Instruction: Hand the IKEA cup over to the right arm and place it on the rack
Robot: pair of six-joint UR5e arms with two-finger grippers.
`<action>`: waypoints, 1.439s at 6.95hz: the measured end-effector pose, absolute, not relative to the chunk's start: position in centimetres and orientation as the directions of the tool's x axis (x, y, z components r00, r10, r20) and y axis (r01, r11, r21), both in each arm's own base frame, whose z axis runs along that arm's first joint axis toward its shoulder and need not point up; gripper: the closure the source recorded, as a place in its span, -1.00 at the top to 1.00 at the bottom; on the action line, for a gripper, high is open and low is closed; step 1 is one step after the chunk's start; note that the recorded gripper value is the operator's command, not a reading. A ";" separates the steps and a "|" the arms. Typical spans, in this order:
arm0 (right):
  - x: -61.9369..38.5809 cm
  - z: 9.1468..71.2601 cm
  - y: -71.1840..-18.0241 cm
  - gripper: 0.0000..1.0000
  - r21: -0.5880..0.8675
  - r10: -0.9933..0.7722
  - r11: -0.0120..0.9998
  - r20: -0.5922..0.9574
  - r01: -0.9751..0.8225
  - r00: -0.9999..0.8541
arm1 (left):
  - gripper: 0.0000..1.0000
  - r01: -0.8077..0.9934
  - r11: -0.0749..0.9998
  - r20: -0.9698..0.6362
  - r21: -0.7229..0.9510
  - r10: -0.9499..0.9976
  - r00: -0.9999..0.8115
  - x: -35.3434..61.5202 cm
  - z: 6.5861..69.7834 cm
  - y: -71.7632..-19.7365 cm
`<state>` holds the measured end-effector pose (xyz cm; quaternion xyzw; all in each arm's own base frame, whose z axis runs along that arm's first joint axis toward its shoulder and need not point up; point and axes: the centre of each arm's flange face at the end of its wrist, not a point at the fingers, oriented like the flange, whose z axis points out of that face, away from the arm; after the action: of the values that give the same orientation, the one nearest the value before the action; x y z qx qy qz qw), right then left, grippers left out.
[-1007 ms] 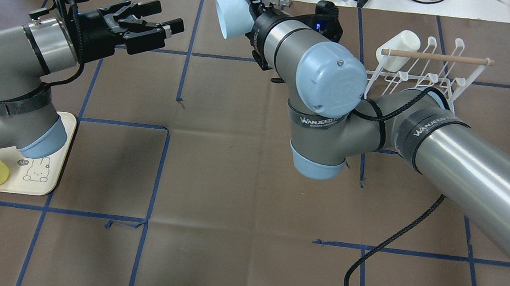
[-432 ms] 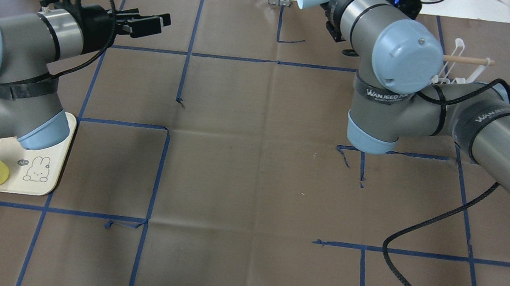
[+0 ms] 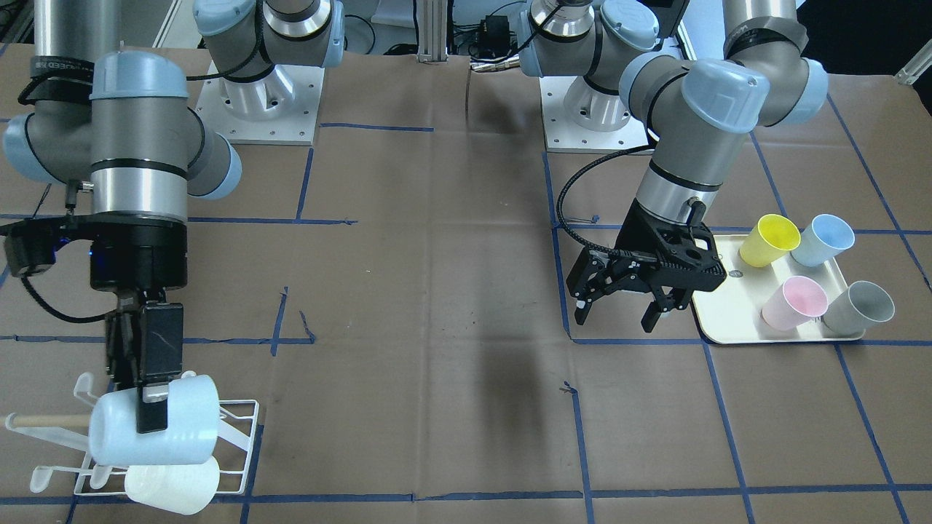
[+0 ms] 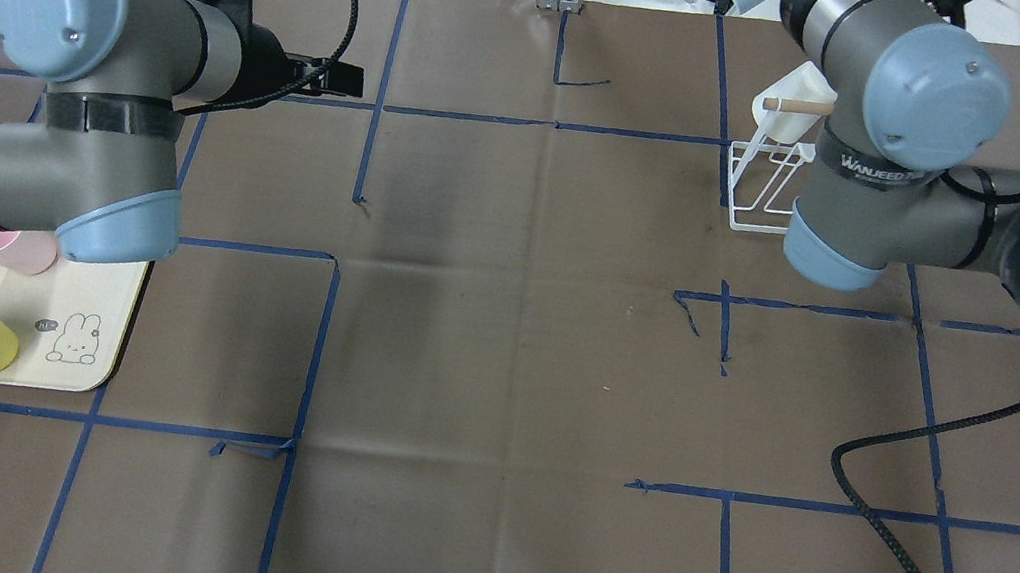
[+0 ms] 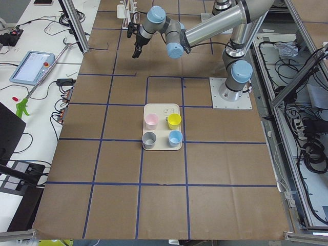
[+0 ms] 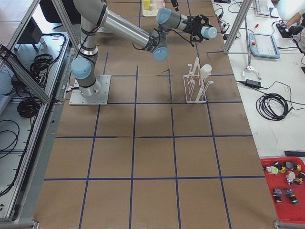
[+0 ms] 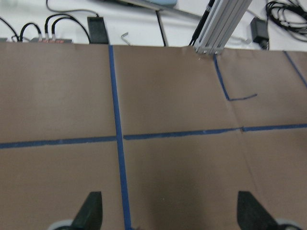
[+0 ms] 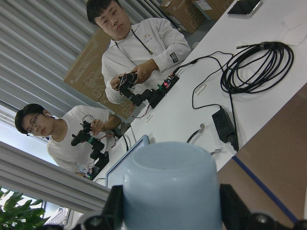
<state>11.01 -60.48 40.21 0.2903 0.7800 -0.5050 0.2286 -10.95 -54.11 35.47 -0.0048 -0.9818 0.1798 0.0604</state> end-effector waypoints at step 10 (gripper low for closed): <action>-3.3 32.3 -64.0 -0.77 -0.932 0.155 0.361 0.019 0.039 -0.988 | 0.99 -0.036 0.999 0.019 0.032 -0.037 -0.999 -10.4 47.7 -51.6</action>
<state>-3.32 -63.98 32.32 0.0587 0.8232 -0.5624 -0.0514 -10.37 -51.64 47.74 0.0184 -0.9997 -0.0157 0.0096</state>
